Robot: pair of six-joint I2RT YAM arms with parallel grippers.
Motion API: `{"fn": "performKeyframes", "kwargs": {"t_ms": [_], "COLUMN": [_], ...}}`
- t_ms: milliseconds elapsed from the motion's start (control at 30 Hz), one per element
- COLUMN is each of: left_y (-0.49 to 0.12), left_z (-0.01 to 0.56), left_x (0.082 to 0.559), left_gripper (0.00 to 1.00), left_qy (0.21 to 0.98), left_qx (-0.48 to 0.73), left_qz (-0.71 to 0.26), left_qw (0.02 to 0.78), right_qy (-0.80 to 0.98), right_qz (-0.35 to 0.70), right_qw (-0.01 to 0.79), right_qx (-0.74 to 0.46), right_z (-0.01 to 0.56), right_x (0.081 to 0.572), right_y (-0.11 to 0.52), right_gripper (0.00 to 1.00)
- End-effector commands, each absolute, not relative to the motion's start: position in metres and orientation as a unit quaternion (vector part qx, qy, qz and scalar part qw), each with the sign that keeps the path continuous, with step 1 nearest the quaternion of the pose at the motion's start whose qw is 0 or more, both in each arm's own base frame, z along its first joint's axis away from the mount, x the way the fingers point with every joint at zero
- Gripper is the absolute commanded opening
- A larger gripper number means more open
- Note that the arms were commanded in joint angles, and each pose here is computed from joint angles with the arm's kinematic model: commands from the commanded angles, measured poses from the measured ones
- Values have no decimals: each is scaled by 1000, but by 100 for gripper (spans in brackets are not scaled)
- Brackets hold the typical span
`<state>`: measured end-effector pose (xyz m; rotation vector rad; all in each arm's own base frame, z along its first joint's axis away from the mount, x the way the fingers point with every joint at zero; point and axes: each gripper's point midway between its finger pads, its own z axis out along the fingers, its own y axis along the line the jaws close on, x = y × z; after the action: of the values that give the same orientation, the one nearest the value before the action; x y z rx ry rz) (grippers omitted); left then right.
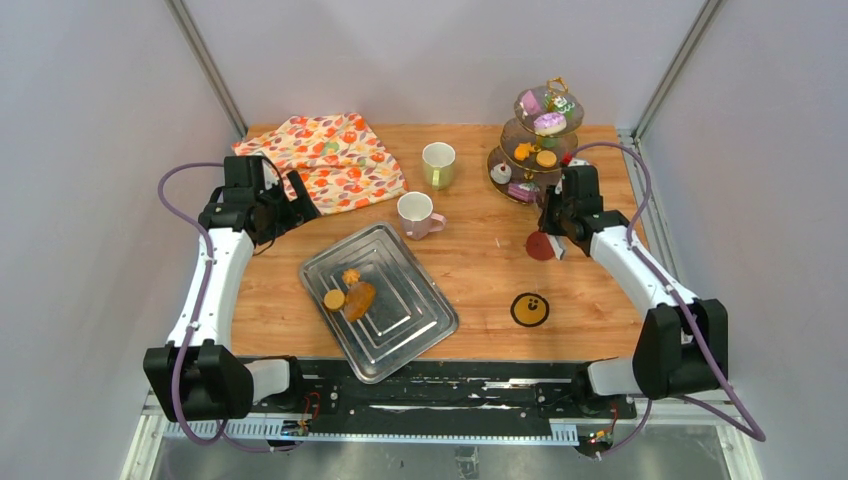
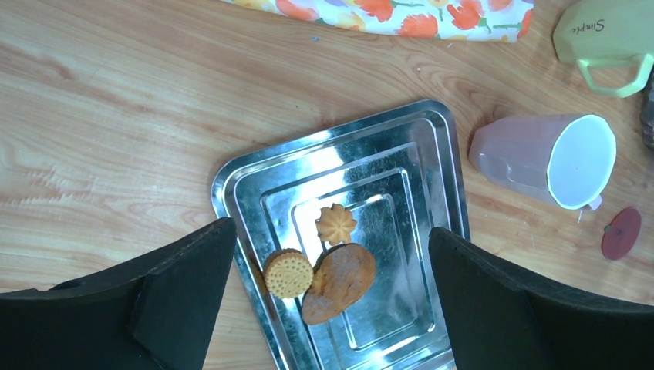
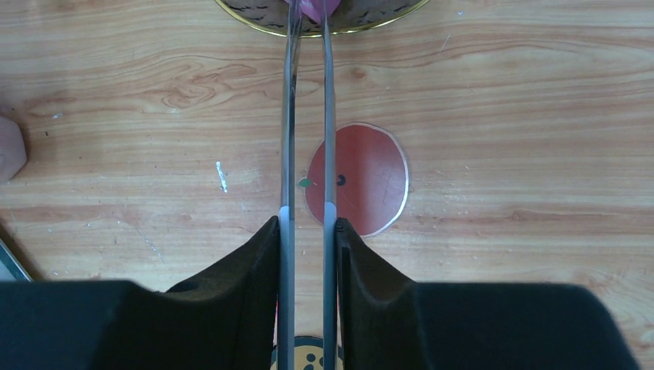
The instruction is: Serve the afternoon tea
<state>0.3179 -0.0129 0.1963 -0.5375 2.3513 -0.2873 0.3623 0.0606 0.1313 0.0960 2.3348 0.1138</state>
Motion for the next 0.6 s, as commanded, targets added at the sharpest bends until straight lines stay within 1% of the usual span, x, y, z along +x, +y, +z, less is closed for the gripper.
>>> {"fn": "performKeyframes", "kwargs": {"t_ms": [0,133,200,267,400,567], "left_y": [-9,-10,-10,-11,-11,-11], "left_z": [209,208,207,208,210,207], "left_x": [323,323,322,322,320,321], "left_gripper": [100,100,100,100,100,100], "left_qy": [900,900,900,900,899,901], "left_qx": [-204,-205,-205,-204,-204,-203], "left_qz": [-107,-110,-112,-113,-113,-112], "left_qw": [369,368,367,367,371,367], "right_qy": [897,896,897,898,898,897], "right_qz": [54,53,53,57,91,140], "right_qw": [436,439,437,435,429,415], "right_qx": [39,40,41,41,25,-61], "right_z": [160,168,171,175,183,190], "right_x": [373,364,357,348,317,267], "right_y": [58,57,55,55,65,101], "right_gripper": [31,37,38,35,24,22]}}
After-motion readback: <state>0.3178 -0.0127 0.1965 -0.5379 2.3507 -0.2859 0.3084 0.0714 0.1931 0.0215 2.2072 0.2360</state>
